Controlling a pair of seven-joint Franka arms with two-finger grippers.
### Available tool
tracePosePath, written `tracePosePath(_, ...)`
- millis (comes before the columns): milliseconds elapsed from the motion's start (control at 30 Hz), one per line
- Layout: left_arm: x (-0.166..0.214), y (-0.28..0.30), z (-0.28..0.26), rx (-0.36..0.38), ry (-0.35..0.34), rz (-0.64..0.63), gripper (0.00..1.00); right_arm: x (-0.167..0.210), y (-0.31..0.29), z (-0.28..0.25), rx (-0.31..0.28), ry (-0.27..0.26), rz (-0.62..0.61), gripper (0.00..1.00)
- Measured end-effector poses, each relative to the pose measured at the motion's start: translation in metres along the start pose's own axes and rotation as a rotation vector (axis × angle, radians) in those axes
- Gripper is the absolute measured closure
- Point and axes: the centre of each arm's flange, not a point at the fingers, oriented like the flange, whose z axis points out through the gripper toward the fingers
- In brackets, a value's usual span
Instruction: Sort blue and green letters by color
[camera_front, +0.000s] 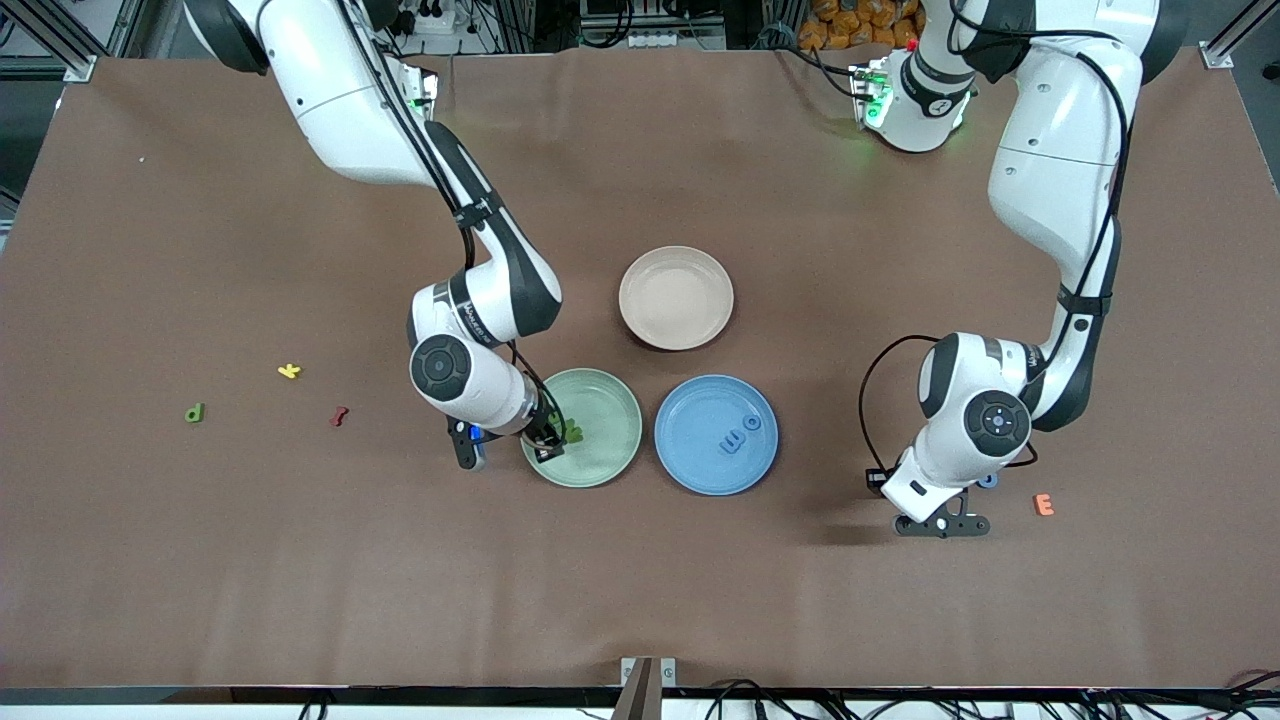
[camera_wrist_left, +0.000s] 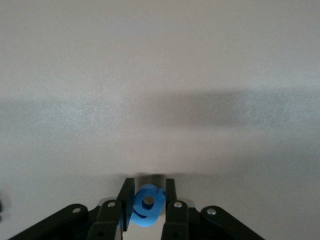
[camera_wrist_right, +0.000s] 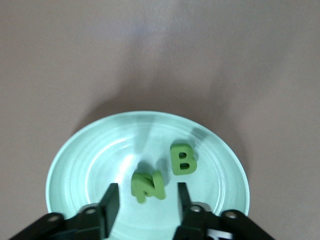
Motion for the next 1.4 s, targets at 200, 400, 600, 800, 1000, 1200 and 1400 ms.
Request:
tracePosePath(200,0.005,0.009,-0.015,-0.009,0.024,-0.009,0.71,0.012,-0.004,-0.007,0.008,0.031,-0.028,0.0)
tracePosePath(400,0.004,0.027,-0.033,-0.018,0.04,-0.031,0.71,0.035,-0.006,-0.02,-0.011,0.021,-0.088,0.0)
tracePosePath(600,-0.001,0.053,-0.051,-0.02,0.031,-0.067,0.71,0.076,0.0,-0.047,-0.064,0.0,-0.181,0.0)
tracePosePath(800,-0.01,0.085,-0.07,-0.021,0.019,-0.108,0.71,0.119,0.019,-0.071,-0.088,0.005,-0.292,0.0)
tracePosePath(1000,-0.021,0.115,-0.083,-0.021,0.008,-0.15,0.71,0.161,0.046,-0.081,-0.141,0.057,-0.401,0.0)
tracePosePath(1200,-0.033,0.143,-0.085,-0.023,0.004,-0.187,0.71,0.202,0.067,-0.081,-0.169,0.092,-0.482,0.0)
tracePosePath(1400,-0.043,0.165,-0.086,-0.026,0.001,-0.222,0.71,0.253,0.091,-0.084,-0.163,0.083,-0.605,0.0)
